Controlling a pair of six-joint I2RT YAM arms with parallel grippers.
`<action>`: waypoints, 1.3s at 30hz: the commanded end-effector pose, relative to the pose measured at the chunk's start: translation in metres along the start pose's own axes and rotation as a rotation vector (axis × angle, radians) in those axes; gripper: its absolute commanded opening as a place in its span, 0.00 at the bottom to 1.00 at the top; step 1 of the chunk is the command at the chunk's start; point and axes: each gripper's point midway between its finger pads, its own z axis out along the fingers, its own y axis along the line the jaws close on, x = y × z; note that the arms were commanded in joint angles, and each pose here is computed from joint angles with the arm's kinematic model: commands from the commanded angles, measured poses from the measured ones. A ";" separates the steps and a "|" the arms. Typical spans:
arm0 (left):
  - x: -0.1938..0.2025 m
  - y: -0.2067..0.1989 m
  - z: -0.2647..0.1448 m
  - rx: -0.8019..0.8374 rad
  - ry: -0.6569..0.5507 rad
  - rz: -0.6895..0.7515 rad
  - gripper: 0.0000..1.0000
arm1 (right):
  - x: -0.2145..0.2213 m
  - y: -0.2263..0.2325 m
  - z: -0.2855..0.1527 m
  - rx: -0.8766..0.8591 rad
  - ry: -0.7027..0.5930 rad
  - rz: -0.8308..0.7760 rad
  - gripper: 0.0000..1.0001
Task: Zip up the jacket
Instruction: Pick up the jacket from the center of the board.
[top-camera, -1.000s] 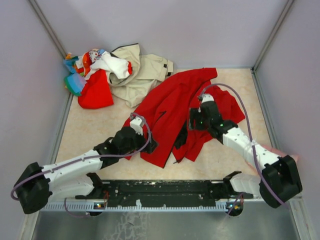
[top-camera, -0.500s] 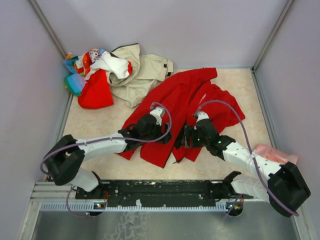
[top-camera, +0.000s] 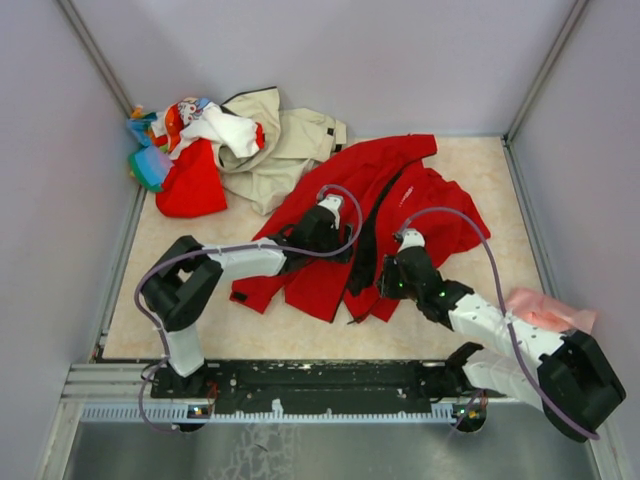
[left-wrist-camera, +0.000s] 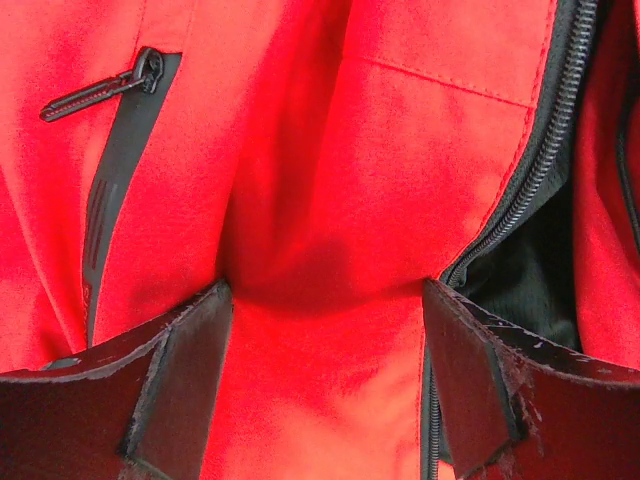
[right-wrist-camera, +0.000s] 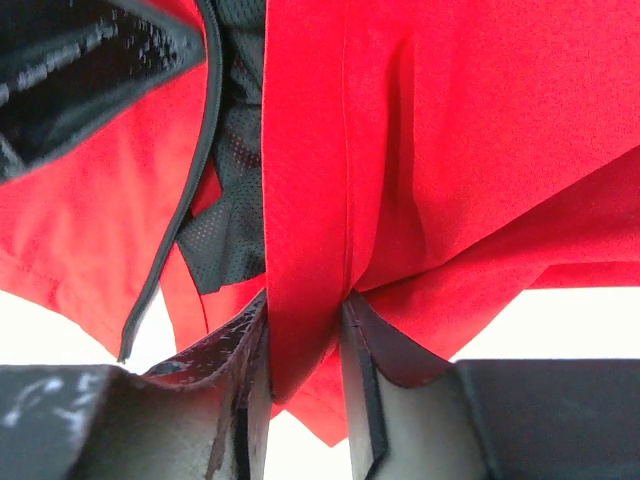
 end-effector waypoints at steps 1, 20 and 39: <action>-0.029 -0.003 0.014 0.024 -0.031 0.005 0.81 | -0.022 0.005 -0.002 -0.011 -0.118 0.017 0.26; 0.018 -0.052 -0.101 0.302 -0.037 -0.043 0.82 | -0.039 0.026 -0.025 -0.167 -0.247 0.093 0.18; 0.044 -0.121 -0.133 0.526 -0.086 0.049 0.83 | -0.074 0.069 -0.065 -0.447 -0.421 0.227 0.10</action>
